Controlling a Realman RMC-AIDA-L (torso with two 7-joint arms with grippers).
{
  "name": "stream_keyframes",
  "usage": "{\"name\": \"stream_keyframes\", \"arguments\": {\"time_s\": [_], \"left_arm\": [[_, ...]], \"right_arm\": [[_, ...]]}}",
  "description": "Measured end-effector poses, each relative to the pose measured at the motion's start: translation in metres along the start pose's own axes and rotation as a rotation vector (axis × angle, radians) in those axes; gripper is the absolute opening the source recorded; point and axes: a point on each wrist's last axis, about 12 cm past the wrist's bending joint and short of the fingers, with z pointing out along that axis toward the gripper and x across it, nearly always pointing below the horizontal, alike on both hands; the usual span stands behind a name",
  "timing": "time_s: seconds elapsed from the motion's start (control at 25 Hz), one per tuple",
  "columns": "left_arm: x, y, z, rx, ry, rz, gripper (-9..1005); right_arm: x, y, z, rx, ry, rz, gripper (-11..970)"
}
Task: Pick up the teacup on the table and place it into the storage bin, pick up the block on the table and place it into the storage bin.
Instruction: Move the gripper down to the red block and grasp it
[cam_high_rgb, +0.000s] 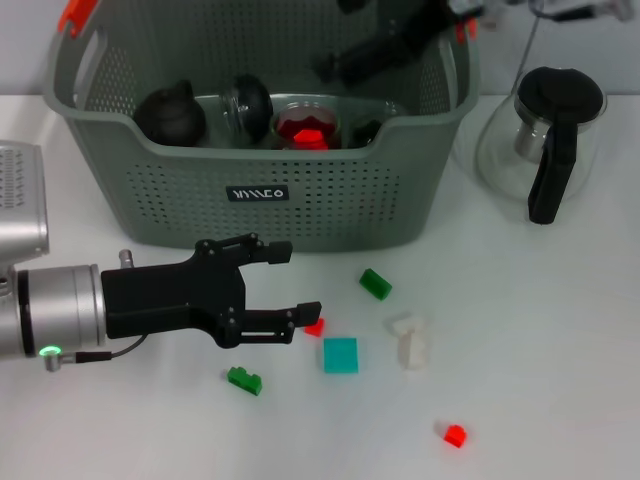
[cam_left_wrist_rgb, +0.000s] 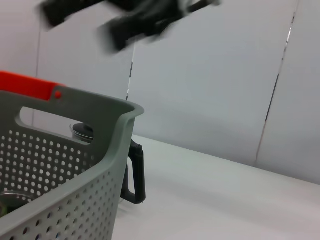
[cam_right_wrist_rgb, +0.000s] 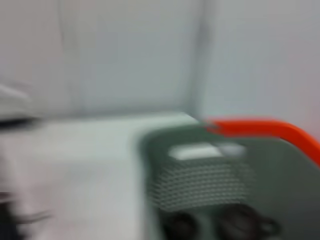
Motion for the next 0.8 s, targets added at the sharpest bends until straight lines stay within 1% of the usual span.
{"name": "stream_keyframes", "arguments": {"time_s": [0.12, 0.16, 0.24, 0.32, 0.36, 0.48, 0.52, 0.68, 0.8], "left_arm": [[0.0, 0.0, 0.0, 0.002, -0.001, 0.0, 851], [0.0, 0.0, 0.0, 0.003, -0.001, 0.0, 851], [0.0, 0.0, 0.0, 0.003, -0.001, 0.0, 851], [0.0, 0.0, 0.0, 0.003, 0.002, 0.001, 851], [0.0, 0.0, -0.001, 0.002, 0.005, 0.001, 851], [0.001, 0.001, -0.001, -0.003, 0.011, 0.006, 851], [0.001, 0.001, -0.001, -0.004, 0.012, 0.009, 851], [0.001, 0.001, -0.001, -0.001, 0.011, 0.013, 851], [0.001, 0.0, 0.0, 0.003, 0.01, 0.014, 851]], "right_arm": [[0.012, 0.026, -0.03, -0.13, -0.054, -0.006, 871], [0.018, 0.036, -0.04, -0.168, -0.053, -0.006, 886], [0.034, 0.053, -0.051, -0.216, -0.004, 0.012, 916], [0.052, 0.07, -0.058, -0.258, 0.088, 0.039, 946], [0.061, 0.077, -0.059, -0.268, 0.14, 0.056, 946], [0.083, 0.092, -0.057, -0.268, 0.292, 0.114, 946], [0.089, 0.094, -0.054, -0.264, 0.343, 0.132, 946], [0.11, 0.103, -0.034, -0.287, 0.542, 0.195, 947], [0.116, 0.108, -0.014, -0.285, 0.621, 0.193, 947]]}}
